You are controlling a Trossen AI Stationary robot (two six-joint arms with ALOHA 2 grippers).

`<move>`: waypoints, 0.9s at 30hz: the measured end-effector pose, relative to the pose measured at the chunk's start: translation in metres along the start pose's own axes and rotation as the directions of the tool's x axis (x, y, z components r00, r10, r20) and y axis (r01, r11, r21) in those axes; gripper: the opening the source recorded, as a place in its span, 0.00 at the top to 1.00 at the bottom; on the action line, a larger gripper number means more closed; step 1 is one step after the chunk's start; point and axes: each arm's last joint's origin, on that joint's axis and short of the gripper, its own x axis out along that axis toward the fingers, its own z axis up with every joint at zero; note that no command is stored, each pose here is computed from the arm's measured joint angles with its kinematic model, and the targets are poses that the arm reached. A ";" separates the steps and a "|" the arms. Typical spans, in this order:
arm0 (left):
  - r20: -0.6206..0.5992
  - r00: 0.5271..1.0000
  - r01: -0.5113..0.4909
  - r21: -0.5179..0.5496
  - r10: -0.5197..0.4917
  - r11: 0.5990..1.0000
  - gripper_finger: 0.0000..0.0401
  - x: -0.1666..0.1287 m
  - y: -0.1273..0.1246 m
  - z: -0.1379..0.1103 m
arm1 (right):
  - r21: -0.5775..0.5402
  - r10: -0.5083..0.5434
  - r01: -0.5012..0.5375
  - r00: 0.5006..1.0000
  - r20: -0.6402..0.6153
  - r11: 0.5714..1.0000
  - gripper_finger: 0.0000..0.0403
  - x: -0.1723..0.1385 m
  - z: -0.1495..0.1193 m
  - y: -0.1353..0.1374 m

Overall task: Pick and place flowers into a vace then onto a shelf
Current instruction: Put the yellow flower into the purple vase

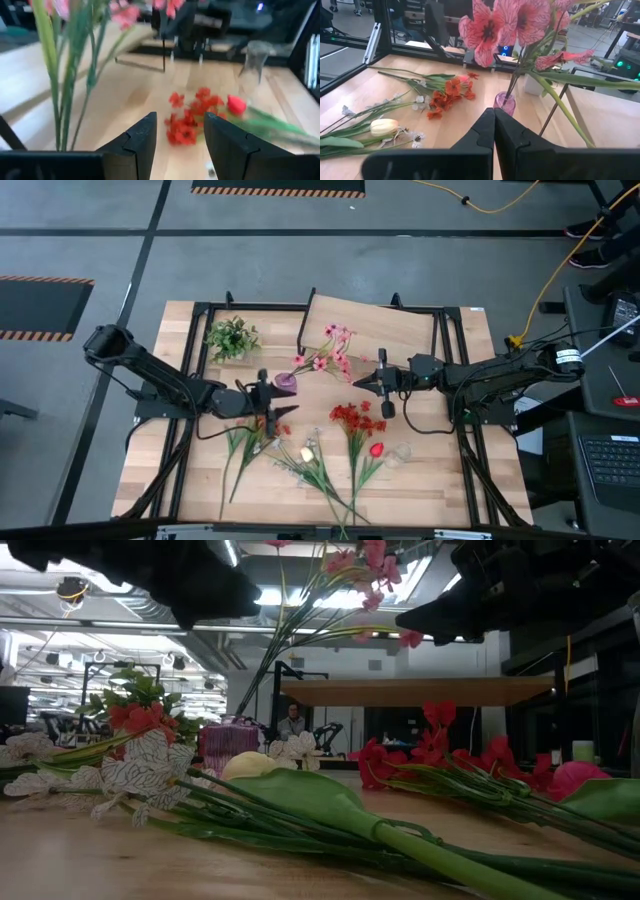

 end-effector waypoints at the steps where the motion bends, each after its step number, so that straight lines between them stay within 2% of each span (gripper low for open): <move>1: -0.029 1.000 -0.003 0.005 0.003 1.000 0.61 0.000 -0.001 0.000 | 0.018 0.000 0.000 1.000 -0.002 1.000 0.98 0.000 0.000 0.000; 4: -0.072 0.997 -0.002 -0.002 0.002 1.000 0.62 -0.001 -0.005 0.003 | 0.074 0.008 -0.005 0.999 -0.045 0.997 0.98 0.000 -0.004 0.001; 9: -0.040 0.999 -0.021 0.015 0.021 1.000 0.67 -0.004 -0.010 0.006 | 0.104 0.073 -0.056 0.984 -0.161 0.993 0.98 0.005 0.002 0.010; 12: -0.030 0.999 -0.027 0.033 0.028 0.999 0.69 -0.005 -0.011 0.007 | 0.100 0.124 -0.103 0.967 -0.223 0.990 0.98 0.010 0.017 0.021; 16: -0.032 0.999 -0.016 0.077 0.019 0.997 0.73 -0.005 -0.012 0.007 | 0.103 0.132 -0.108 0.953 -0.273 0.989 0.98 0.013 0.044 0.036; 23: -0.038 0.999 0.006 0.118 -0.002 0.993 0.78 -0.005 -0.012 0.007 | 0.146 0.106 -0.073 0.966 -0.237 0.987 0.98 0.010 0.077 0.075; 27: -0.040 0.999 0.007 0.119 -0.003 0.993 0.78 -0.005 -0.012 0.006 | 0.165 0.124 -0.080 0.953 -0.276 0.983 0.99 0.015 0.088 0.105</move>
